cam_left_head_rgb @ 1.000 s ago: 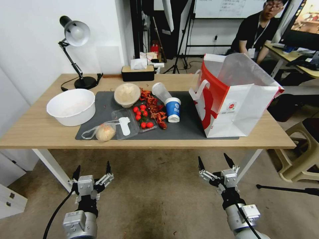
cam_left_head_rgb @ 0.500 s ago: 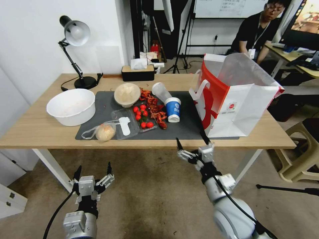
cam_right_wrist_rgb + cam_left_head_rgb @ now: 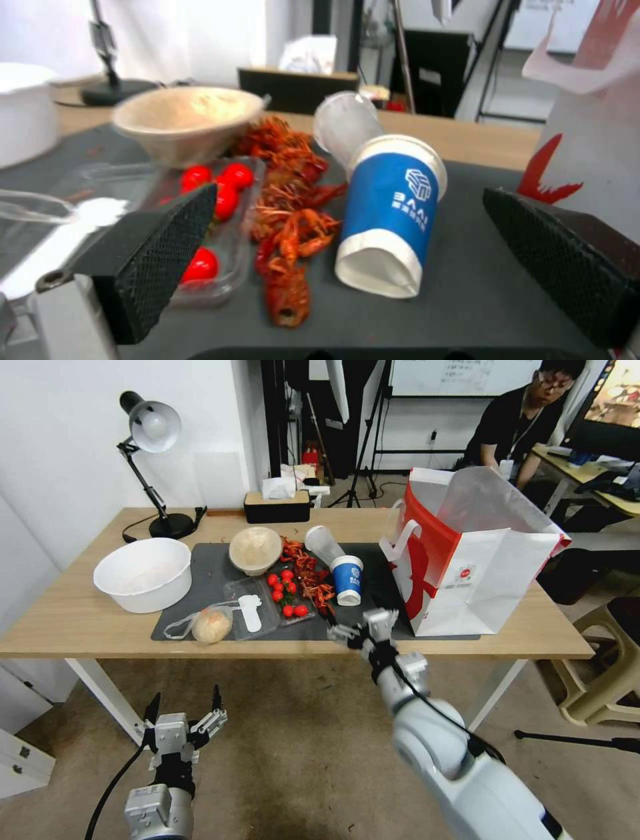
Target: Pick up the trash from the table and place it into the takeout bag.
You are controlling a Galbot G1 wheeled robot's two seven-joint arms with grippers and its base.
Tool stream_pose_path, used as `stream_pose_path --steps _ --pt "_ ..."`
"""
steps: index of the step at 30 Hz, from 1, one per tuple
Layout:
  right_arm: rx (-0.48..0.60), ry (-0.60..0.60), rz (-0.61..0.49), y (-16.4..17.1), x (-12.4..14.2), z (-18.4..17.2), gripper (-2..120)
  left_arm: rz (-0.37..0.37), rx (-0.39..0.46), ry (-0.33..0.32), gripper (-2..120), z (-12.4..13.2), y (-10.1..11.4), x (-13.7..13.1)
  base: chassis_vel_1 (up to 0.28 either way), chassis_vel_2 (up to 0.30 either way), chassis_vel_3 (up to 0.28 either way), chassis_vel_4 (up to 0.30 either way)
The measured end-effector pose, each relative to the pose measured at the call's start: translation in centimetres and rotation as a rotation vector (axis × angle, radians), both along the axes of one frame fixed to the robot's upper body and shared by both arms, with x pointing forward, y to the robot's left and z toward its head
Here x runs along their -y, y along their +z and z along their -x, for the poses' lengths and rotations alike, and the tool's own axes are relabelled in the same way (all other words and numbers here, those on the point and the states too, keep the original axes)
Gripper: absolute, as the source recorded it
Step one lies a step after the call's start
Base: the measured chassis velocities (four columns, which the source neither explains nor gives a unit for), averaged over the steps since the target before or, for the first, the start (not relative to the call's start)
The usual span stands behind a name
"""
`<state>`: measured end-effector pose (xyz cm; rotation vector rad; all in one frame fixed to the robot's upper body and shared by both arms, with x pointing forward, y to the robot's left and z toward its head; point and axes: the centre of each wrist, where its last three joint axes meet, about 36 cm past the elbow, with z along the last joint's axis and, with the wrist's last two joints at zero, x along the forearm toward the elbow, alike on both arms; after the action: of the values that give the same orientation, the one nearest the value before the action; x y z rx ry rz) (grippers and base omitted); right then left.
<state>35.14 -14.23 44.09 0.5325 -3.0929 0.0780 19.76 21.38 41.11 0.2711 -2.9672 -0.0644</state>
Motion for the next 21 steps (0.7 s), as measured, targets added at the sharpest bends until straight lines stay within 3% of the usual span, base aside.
stream_pose_path --steps 2,13,21 --pt "-0.042 -0.039 0.016 2.0 -1.1 -2.4 100 -0.001 0.001 0.002 100 -0.1 0.0 0.0 0.0 0.0 0.0 0.0" --pt "-0.218 -0.159 0.046 6.3 -4.3 -9.2 100 -0.014 0.002 0.024 100 0.0 0.3 -0.4 0.0 0.0 0.0 0.0" --pt "-0.303 -0.213 0.083 6.4 -5.0 -13.2 100 -0.012 -0.001 0.025 100 0.0 0.2 -0.3 0.0 0.0 0.0 0.0"
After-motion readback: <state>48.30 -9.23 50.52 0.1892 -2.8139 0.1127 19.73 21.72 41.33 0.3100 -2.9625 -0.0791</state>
